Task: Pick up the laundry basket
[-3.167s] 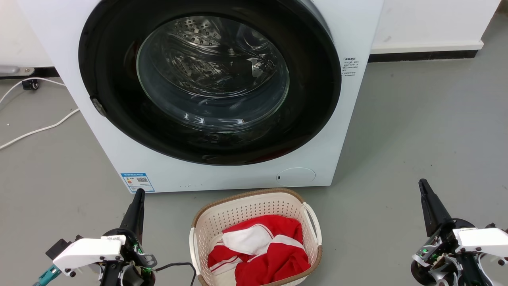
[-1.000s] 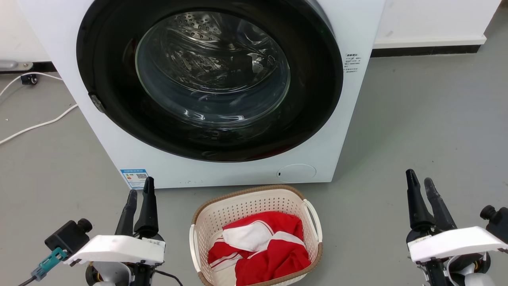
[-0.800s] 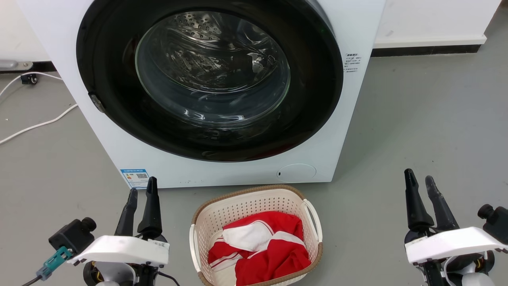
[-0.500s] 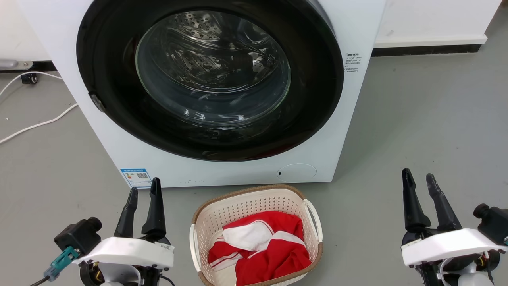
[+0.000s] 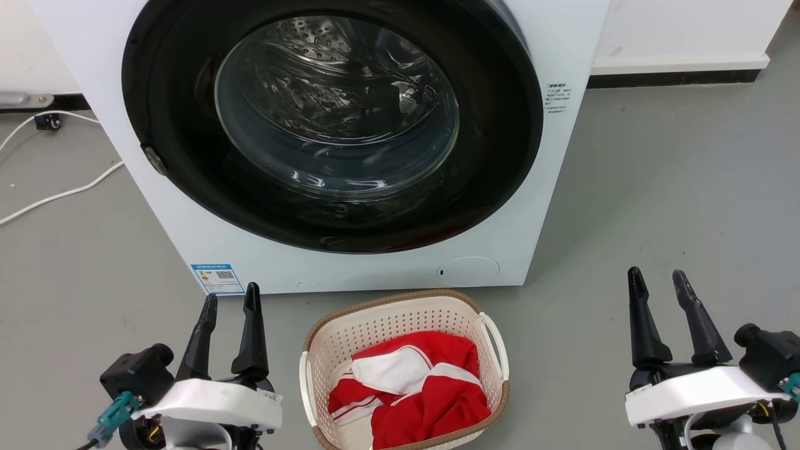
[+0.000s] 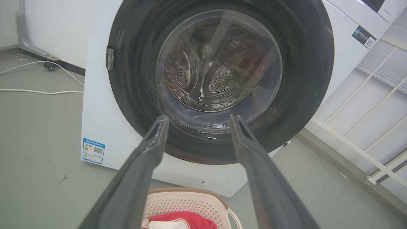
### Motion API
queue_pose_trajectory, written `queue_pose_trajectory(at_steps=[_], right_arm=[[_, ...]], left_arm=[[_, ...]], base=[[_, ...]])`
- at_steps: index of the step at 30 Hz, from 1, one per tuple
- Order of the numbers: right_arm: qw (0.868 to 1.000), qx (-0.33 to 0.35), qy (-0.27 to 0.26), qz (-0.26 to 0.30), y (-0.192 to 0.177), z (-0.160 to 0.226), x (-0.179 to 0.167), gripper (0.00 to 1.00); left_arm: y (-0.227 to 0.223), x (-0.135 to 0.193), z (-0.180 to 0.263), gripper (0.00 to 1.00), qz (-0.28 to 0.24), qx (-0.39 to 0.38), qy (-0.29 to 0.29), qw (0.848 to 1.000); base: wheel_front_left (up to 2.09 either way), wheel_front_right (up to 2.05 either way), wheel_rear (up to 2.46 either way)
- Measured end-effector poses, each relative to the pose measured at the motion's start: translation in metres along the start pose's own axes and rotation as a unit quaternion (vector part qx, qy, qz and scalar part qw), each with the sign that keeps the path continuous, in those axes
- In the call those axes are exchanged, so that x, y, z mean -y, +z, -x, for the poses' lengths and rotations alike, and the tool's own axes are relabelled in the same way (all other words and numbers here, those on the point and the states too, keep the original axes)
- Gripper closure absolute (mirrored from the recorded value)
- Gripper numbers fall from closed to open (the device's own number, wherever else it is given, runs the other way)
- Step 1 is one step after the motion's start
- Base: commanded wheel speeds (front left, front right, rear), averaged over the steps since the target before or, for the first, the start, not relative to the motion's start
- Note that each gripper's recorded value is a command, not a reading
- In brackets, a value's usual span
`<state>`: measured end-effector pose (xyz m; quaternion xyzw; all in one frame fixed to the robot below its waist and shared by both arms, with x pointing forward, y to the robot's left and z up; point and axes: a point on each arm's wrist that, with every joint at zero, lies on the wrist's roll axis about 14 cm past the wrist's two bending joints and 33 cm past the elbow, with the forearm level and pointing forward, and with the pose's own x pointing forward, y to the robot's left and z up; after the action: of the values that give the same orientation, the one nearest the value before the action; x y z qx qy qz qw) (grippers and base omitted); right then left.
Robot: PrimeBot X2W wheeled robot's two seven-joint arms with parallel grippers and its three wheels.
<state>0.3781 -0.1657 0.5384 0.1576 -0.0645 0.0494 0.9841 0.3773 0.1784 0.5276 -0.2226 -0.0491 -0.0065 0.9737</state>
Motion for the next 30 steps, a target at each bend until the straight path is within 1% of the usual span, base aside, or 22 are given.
queue_pose_trajectory(at_steps=[13, 30], right_arm=[[0.998, 0.008, 0.018, 0.058, 0.002, 0.001, -0.008, 0.0], [0.991, 0.008, 0.035, 0.131, -0.002, 0.003, -0.013, 0.0]], left_arm=[[-0.001, 0.002, 0.002, 0.0, -0.06, 0.004, -0.005, 0.998], [-0.004, 0.003, 0.005, 0.0, -0.129, 0.009, -0.012, 0.992]], base=[[0.0, 0.0, 0.0], [0.0, 0.0, 0.0]])
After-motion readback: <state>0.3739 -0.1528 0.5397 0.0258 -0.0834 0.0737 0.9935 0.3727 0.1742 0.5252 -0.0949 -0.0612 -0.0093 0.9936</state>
